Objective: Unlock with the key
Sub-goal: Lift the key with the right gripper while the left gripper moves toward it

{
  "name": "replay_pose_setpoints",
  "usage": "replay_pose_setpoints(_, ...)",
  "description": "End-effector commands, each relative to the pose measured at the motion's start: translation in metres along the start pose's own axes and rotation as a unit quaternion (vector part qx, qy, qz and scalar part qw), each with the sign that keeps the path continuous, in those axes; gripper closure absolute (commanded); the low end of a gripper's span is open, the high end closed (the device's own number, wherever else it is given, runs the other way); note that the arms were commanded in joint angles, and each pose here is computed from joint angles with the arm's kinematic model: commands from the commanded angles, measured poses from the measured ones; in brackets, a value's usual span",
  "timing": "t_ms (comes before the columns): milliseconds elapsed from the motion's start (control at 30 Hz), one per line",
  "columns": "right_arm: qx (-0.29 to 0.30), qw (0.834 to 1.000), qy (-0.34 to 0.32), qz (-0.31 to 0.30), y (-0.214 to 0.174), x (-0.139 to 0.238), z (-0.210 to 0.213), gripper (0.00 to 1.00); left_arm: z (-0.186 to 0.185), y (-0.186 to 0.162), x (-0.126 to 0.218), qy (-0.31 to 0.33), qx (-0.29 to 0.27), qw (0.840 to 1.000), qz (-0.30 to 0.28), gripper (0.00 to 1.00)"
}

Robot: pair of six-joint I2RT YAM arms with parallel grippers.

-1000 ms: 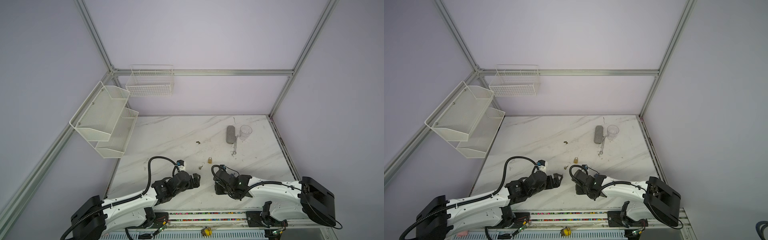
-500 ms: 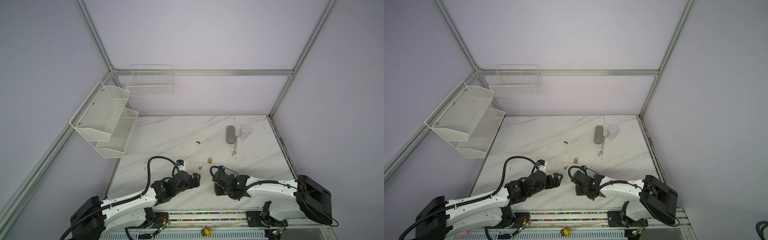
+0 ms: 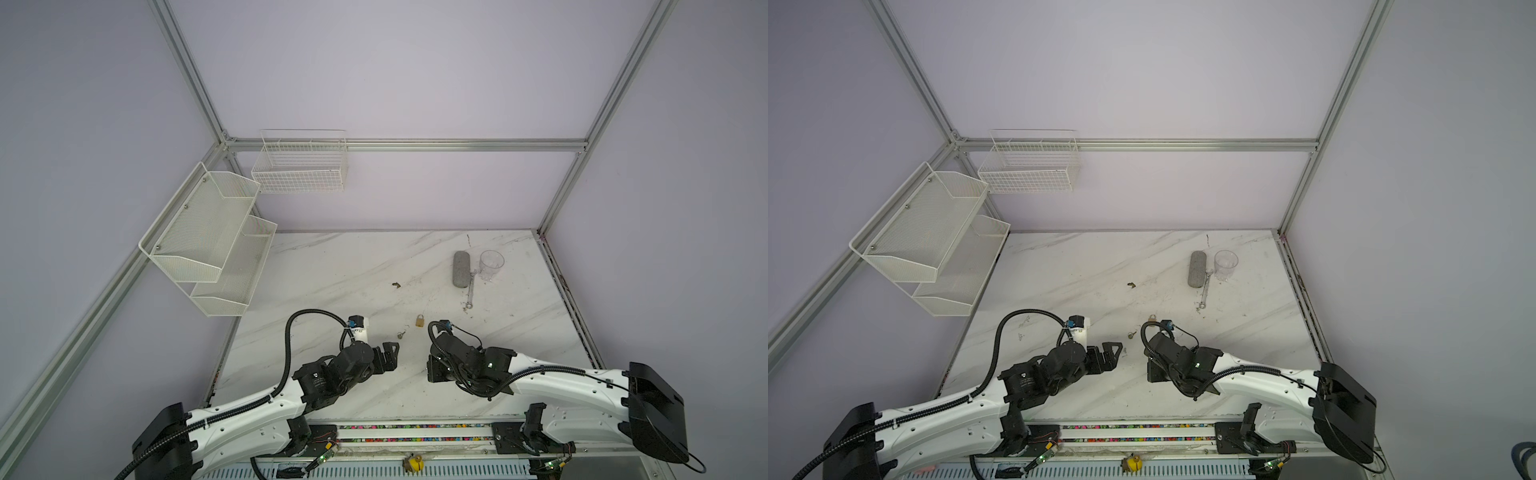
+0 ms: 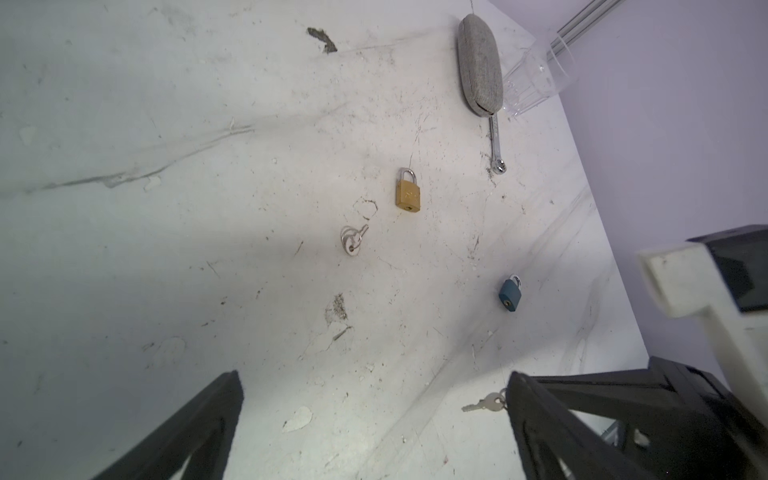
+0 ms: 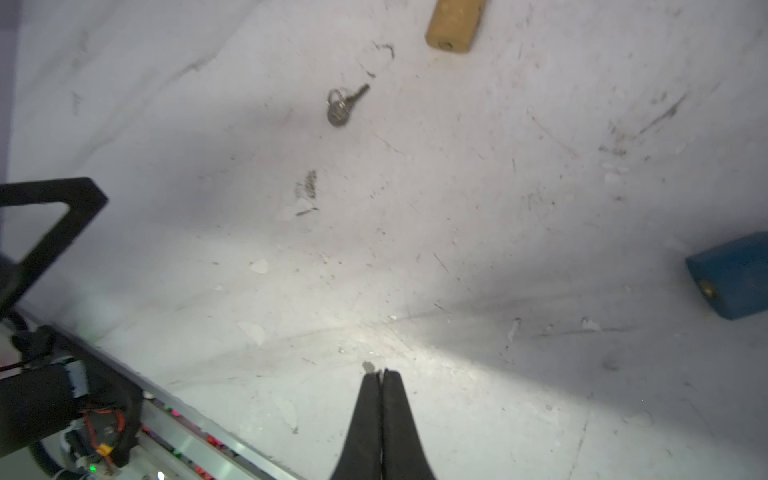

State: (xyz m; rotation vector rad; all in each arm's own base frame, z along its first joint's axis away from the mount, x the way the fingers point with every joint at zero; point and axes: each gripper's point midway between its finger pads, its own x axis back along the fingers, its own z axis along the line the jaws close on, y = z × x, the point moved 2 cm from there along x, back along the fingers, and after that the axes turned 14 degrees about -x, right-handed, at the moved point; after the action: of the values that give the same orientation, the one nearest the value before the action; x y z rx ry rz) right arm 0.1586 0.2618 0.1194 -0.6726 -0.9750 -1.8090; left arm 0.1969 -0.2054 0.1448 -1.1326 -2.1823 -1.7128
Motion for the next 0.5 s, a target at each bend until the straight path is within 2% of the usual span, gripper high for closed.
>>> replay_pose_setpoints(0,-0.01,0.999,0.033,-0.028,0.02,0.02,0.023,1.0,-0.026,0.067,0.026,-0.031,-0.056,0.991,-0.114,0.0)
replay_pose_setpoints(200,-0.003,0.996,0.075,-0.042,0.053,0.04,0.054,1.0,-0.04,0.091,0.042,-0.057,-0.152,0.97,-0.181,0.0)
replay_pose_setpoints(300,0.001,0.995,0.088,-0.049,0.071,0.049,0.063,1.0,-0.046,0.094,0.047,-0.072,-0.196,0.958,-0.194,0.0)
replay_pose_setpoints(367,0.002,0.993,0.102,-0.057,0.083,0.059,0.07,1.0,-0.046,0.091,0.048,-0.077,-0.21,0.955,-0.195,0.0)
replay_pose_setpoints(467,0.005,0.992,0.107,-0.068,0.095,0.069,0.074,1.0,-0.05,0.088,0.052,-0.1,-0.232,0.941,-0.226,0.0)
